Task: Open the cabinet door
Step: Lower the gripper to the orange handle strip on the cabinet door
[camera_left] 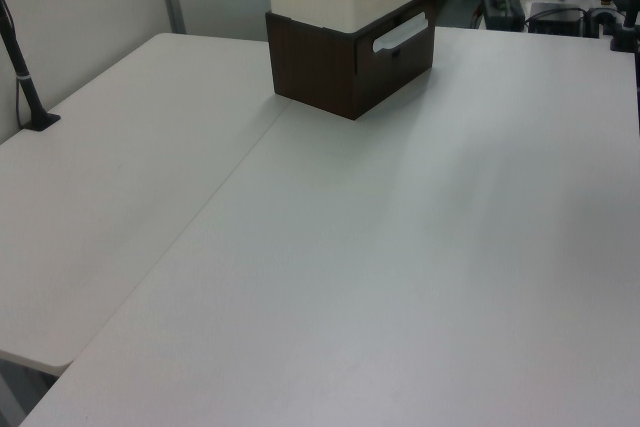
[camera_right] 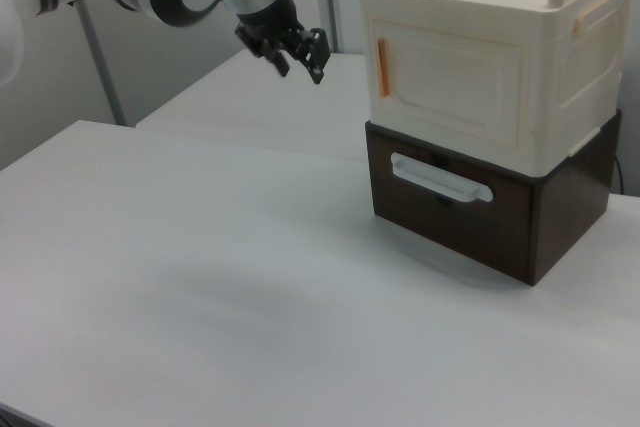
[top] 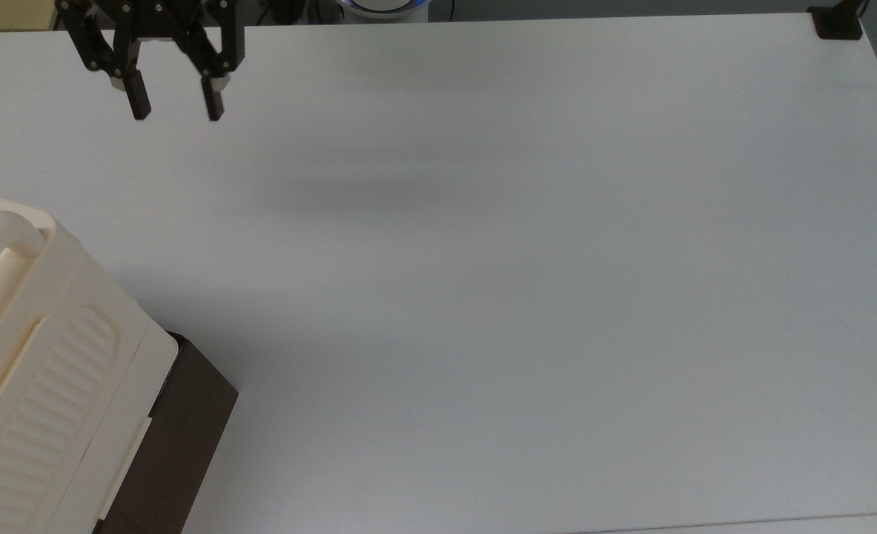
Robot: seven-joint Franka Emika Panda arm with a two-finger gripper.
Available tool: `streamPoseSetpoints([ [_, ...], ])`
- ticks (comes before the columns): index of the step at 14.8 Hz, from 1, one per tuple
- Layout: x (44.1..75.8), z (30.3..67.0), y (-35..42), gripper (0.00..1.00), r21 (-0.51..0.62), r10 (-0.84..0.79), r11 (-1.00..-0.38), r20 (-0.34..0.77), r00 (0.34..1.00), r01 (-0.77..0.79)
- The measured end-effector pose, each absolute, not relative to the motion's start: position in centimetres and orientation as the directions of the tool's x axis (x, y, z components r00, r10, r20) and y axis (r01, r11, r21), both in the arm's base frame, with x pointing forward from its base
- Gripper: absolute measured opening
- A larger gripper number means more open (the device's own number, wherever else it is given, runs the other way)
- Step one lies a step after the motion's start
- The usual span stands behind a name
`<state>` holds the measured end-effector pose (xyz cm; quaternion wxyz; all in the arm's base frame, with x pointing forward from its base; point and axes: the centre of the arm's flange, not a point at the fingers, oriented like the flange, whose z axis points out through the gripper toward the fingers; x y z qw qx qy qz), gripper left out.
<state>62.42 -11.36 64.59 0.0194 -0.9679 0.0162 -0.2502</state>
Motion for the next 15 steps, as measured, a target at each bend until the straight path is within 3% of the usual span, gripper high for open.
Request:
streamPoseSetpoints([
  [4, 64.3, 64.6, -12.3, 0.56, -0.083, -0.121, -0.993, 0.611, 0.782, -0.089],
  [15, 67.8, 61.3, -14.8, 0.57, -0.093, -0.205, -0.975, 0.741, 0.64, -0.204],
])
